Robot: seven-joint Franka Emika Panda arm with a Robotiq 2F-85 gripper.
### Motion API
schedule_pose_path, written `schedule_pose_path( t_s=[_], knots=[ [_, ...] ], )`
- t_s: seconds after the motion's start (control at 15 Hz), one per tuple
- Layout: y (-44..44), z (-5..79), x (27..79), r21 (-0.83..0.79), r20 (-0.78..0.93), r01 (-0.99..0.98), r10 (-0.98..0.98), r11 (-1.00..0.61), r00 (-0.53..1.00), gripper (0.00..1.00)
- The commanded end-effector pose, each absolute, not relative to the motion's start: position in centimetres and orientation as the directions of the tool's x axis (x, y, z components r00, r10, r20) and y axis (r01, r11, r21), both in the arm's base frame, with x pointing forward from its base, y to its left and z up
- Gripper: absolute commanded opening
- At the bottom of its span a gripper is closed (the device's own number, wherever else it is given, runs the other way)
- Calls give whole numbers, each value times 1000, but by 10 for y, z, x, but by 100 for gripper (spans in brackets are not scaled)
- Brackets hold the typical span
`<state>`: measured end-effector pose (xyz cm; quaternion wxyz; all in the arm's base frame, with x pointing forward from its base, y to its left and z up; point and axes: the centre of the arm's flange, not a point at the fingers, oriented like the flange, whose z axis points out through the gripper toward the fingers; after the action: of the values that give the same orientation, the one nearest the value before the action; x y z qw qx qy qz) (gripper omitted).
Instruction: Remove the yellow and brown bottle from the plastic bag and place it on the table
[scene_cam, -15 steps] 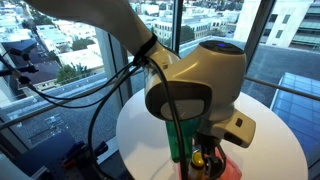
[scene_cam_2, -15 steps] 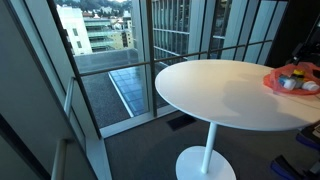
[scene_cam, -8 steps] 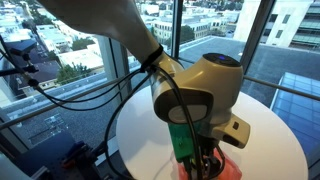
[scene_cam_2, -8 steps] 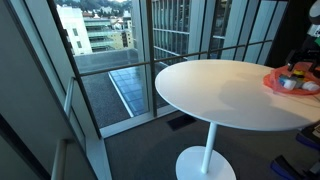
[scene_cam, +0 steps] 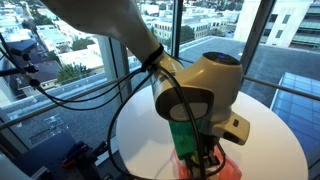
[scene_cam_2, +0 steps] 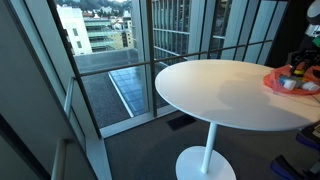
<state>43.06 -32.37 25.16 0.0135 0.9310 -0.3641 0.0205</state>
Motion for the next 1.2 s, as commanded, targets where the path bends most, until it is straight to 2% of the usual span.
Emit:
schedule_pose_path(
  t_s=[0.0,0.8,0.87,1.13],
  knots=[
    [-320,283,432,-15,68,-680,-679,-733,731,20],
    [-231,390,453,-57,134,-548,-550,-835,824,20],
    [-249,374,461,-42,128,-560,-560,-827,818,45],
    [-234,383,461,-51,138,-538,-539,-842,831,45]
  ],
)
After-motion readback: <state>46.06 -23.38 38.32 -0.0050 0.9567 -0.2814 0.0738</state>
